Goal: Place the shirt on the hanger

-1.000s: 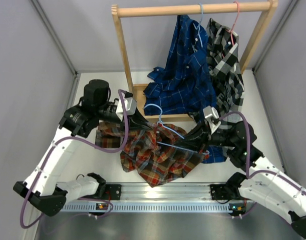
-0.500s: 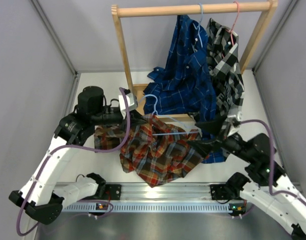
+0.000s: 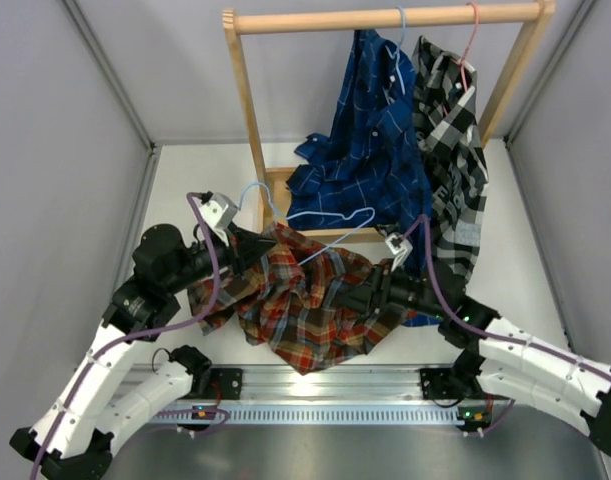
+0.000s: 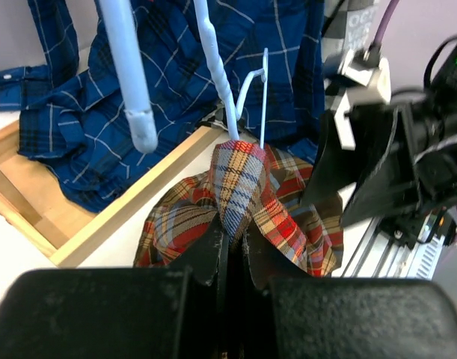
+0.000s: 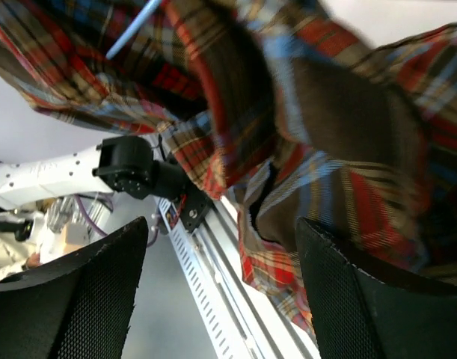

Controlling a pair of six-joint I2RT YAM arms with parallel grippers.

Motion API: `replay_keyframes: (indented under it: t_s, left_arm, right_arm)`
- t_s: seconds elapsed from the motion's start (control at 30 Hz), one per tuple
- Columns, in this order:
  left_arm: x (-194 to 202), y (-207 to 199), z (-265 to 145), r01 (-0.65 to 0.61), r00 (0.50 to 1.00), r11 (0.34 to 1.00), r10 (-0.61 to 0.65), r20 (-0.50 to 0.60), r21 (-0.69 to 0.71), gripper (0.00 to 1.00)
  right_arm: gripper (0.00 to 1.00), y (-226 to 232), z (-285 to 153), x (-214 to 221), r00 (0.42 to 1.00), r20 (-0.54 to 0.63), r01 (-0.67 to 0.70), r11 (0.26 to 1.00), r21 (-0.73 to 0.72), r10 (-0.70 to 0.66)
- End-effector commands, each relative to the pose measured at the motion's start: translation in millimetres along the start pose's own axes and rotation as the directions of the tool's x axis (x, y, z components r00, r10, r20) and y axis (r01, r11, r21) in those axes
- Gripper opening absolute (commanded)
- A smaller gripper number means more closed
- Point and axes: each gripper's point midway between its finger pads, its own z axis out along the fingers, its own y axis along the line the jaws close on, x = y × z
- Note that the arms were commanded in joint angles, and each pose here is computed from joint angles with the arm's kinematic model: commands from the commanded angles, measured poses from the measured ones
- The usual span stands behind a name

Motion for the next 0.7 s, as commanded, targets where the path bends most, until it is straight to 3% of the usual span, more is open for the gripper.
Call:
replay_keyframes:
  t_s: [0.0,0.2,0.37,0.47,0.53,0.57,0.6,0.67]
  left_arm:
    - [-36.2,2.6,1.9,0.043,0.986,0.999,-0.038,0.165,-0.028,0.0]
    - [-36.3,1.0,4.4,0.038,0.984,0.999,-0.035,0.176,-0.012,0.0]
    - [-37.2,-0.2,3.2,0.028,0.983,1.0,-0.026,0.182,-0.007,0.0]
    - [-37.9,-0.2,1.7,0.022,0.982,1.0,-0.02,0.186,-0.01,0.0]
    - [-38.6,0.3,0.9,0.012,0.982,1.0,-0.01,0.19,-0.015,0.0]
    - [-37.6,1.2,0.5,0.009,0.983,1.0,-0.005,0.186,-0.019,0.0]
    - [-37.0,1.7,-0.7,-0.004,0.983,1.0,0.009,0.182,-0.024,0.0]
    - [-41.9,1.3,-6.3,-0.013,0.982,0.999,0.02,0.186,-0.039,0.0]
  right_arm:
    - [0.76,58.8,14.3,-35.6,0.99,0.141,0.044,0.983,-0.178,-0.018]
    - [0.59,42.9,52.3,-21.4,0.991,0.132,0.036,0.994,-0.101,-0.022]
    - [0.51,24.9,74.3,-11.7,0.991,0.134,0.033,0.999,-0.03,-0.028]
    - [0.4,24.8,81.1,-12.8,0.989,0.147,0.038,0.999,-0.032,-0.033]
    - [0.2,26.9,82.8,-14.8,0.987,0.154,0.051,0.998,-0.032,-0.045]
    - [0.05,26.5,81.8,-16.2,0.986,0.159,0.053,0.998,-0.027,-0.048]
    - [0.0,27.0,77.3,-24.0,0.98,0.193,0.055,0.998,-0.009,-0.052]
    - [0.0,10.3,70.1,-28.2,0.973,0.213,0.073,0.994,0.082,-0.089]
